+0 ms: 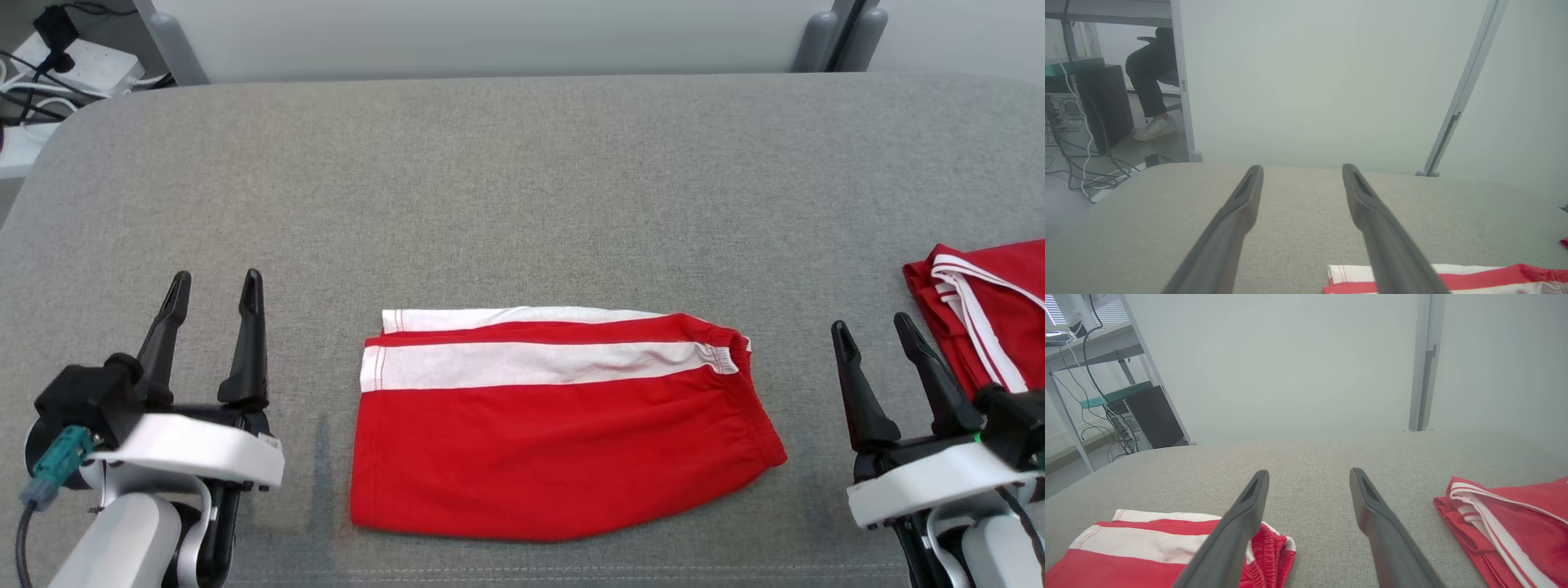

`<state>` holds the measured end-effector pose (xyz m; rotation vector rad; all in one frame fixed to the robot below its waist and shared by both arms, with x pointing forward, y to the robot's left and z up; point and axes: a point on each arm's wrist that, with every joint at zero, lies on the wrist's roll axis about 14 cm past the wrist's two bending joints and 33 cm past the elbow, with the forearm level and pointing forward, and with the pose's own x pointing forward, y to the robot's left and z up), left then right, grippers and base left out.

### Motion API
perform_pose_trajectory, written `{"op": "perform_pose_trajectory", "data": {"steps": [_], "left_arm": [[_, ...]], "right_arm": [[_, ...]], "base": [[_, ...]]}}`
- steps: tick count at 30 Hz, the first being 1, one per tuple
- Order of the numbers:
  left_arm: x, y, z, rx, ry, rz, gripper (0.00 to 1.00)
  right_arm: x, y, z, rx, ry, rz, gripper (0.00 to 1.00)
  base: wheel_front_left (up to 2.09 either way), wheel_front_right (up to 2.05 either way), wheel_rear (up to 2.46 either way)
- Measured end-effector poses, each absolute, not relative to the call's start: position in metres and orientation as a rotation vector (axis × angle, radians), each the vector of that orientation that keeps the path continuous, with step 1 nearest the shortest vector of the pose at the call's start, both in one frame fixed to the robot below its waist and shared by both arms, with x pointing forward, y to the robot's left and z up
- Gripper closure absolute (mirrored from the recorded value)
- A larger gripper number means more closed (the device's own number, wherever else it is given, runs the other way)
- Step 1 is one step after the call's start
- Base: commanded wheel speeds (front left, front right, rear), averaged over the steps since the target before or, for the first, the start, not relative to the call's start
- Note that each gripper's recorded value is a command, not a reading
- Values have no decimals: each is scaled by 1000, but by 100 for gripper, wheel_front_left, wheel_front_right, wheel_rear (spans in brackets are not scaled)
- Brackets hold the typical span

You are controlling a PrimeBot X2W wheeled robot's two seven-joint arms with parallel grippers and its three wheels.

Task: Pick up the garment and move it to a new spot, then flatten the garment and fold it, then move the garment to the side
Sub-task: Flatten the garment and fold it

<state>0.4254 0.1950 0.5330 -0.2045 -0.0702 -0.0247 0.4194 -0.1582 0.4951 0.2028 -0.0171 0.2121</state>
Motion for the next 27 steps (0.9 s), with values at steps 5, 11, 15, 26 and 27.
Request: {"op": "perform_pose_trajectory", "data": {"steps": [5,11,15,26,27], "left_arm": [[402,198,522,-114,-66,-17,0],[378,195,511,-81,-46,-30,0],[362,194,506,-79,-33,-27,0],[345,192,505,-90,-36,-19,0],[345,192,505,-89,-37,-18,0]], "right_arm": [[396,-162,509,147,-75,180,0],[369,-165,515,103,-98,156,0],[351,-170,513,87,-93,136,0],[330,-173,510,109,-84,107,0],[330,-173,510,109,-85,108,0]], "base": [[0,0,0],[0,0,0],[0,0,0],[0,0,0],[0,0,0]]}}
